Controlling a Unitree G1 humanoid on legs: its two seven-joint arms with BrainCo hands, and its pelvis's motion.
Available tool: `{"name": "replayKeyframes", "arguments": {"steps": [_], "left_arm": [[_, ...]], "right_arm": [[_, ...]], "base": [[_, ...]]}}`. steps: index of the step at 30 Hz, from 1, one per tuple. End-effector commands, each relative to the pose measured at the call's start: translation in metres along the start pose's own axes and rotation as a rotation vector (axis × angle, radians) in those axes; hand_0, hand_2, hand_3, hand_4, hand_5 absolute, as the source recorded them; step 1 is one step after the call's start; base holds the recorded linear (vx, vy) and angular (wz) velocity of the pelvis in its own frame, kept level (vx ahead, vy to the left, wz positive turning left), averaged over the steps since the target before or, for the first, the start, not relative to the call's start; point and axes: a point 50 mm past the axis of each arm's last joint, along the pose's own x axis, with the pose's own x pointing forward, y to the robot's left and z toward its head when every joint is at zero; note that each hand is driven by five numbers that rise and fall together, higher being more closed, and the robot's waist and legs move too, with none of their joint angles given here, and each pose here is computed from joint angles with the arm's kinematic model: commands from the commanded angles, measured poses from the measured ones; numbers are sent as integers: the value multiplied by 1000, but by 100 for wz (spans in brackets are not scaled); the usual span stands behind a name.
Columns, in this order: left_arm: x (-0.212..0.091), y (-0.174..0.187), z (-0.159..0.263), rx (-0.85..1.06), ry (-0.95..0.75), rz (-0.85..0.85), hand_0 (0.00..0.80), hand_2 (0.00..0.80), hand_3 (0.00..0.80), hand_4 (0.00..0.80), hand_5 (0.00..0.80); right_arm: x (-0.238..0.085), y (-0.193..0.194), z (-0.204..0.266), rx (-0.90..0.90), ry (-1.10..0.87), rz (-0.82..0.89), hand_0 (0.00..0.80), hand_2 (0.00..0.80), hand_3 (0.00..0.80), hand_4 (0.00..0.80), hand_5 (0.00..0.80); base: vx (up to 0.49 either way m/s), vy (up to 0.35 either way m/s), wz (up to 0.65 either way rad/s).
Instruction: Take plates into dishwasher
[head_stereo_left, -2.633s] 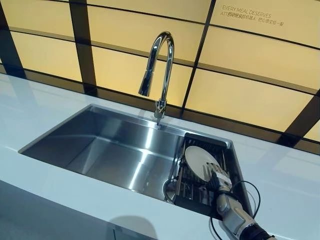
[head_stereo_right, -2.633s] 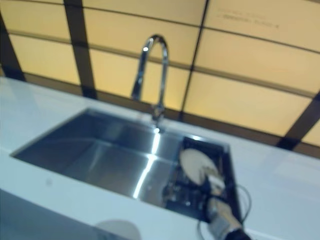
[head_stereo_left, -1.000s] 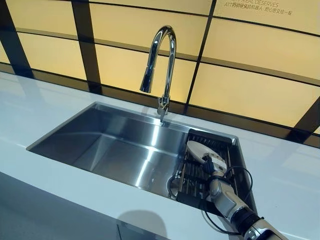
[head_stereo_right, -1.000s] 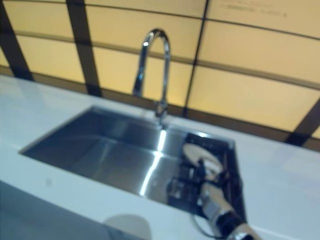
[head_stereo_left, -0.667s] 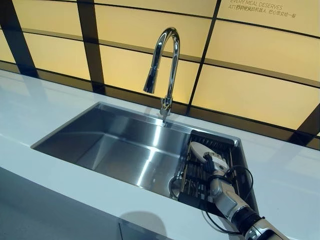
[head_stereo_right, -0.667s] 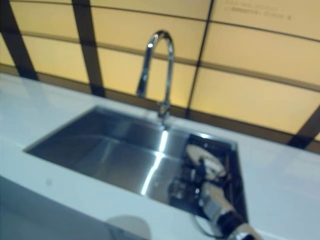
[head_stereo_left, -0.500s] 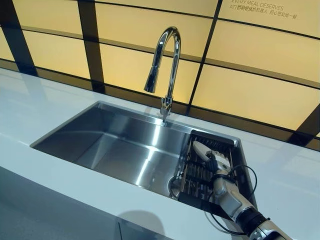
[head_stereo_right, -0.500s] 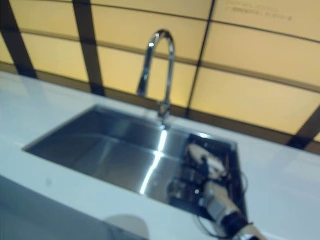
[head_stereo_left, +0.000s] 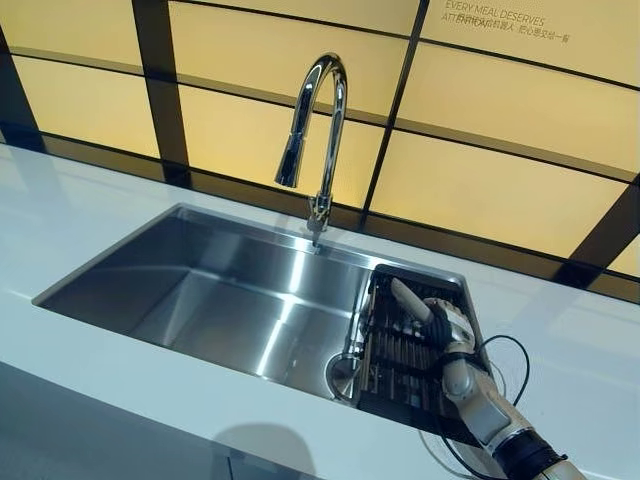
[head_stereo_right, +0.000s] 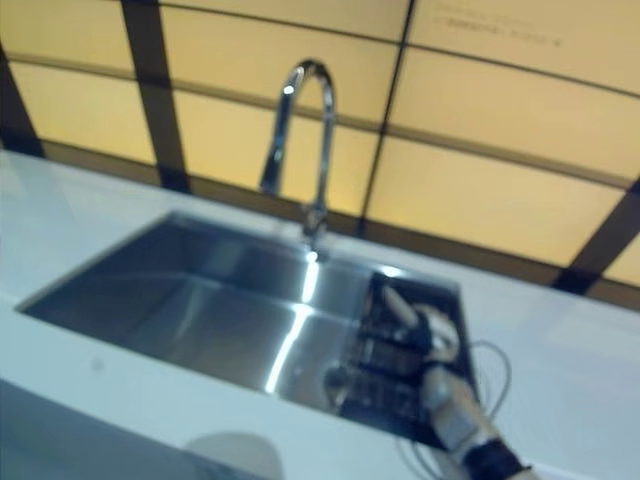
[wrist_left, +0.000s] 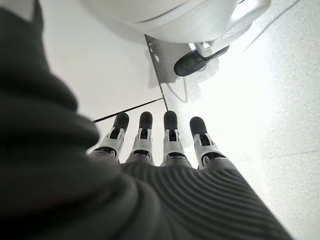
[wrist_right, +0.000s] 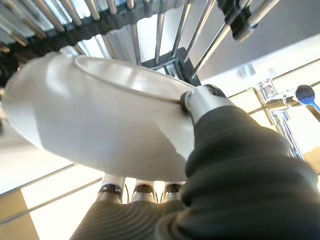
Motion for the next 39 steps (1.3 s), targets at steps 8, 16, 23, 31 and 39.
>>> {"name": "replayKeyframes", "arguments": {"steps": [8, 16, 23, 31, 39], "left_arm": [[-1, -17, -14, 45, 35, -34, 0, 0, 0, 0, 0], [-1, -22, -14, 32, 27, -32, 0, 0, 0, 0, 0], [-2, -27, -19, 38, 37, -35, 0, 0, 0, 0, 0], [-5, -33, -31, 71, 59, -52, 0, 0, 0, 0, 0], [-8, -26, -41, 43, 72, -11, 0, 0, 0, 0, 0]], "right_arm": [[9, -84, 22, 45, -211, -249, 800, 800, 800, 800, 800], [4, -115, 41, 193, -311, -349, 800, 800, 800, 800, 800], [-7, -134, 48, 421, -357, -408, 800, 800, 800, 800, 800], [-23, -158, 49, 612, -419, -477, 800, 800, 800, 800, 800], [-38, -175, 34, 866, -454, -493, 800, 800, 800, 800, 800]], "base": [[-30, 28, -9], [-21, 24, -9], [-17, 39, -7], [12, 38, -18], [-101, -25, -65]]}}
